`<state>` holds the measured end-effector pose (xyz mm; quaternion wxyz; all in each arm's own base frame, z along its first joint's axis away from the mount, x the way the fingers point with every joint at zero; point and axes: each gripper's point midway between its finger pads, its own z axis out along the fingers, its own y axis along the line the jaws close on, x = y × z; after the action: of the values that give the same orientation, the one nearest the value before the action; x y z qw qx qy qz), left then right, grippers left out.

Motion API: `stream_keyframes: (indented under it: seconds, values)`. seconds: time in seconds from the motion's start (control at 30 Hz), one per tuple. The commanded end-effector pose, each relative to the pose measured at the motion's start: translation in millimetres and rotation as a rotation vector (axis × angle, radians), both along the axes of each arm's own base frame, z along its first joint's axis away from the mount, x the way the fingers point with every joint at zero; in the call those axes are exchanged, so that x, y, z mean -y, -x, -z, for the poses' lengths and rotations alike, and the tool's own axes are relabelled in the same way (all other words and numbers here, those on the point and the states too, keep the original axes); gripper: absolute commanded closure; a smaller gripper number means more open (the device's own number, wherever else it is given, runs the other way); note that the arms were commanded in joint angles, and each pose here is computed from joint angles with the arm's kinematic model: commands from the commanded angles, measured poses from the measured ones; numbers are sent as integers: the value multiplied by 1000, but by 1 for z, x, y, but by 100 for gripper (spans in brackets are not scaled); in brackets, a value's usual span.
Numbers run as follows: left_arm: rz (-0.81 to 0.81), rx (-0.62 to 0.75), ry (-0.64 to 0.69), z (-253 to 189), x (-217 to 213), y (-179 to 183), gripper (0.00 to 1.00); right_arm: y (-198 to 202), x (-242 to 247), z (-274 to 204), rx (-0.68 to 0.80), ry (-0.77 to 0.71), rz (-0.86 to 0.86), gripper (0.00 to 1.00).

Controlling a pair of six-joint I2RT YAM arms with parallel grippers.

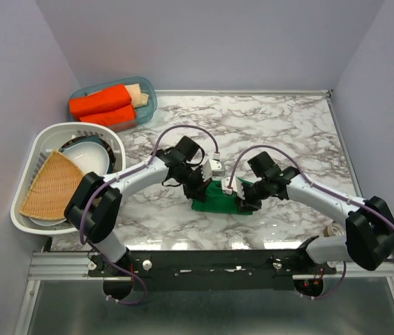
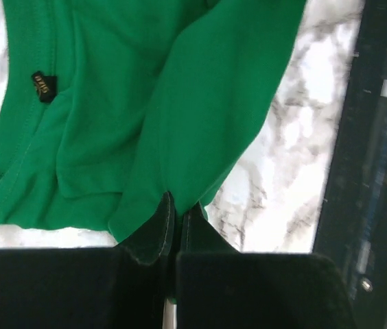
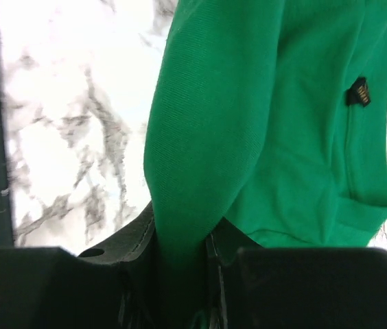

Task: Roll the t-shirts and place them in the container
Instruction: Roll the T-shirt to the center of the board.

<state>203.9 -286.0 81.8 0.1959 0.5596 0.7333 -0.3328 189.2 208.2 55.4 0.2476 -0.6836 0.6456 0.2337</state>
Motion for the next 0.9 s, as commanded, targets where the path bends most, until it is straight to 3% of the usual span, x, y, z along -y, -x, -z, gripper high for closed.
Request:
stream_keyframes:
  seconds: [0.0,0.43,0.87]
  values:
    - [112,-249,37,-18,-9,23,100,24,4,-13,-198,-16,-63,82]
    - [141,-454,-46,-1,-11,-12,100,7,21,9,-582,44,-7,84]
    - [91,-495,-119,32,-29,-42,100,-28,26,23,-817,87,23,83]
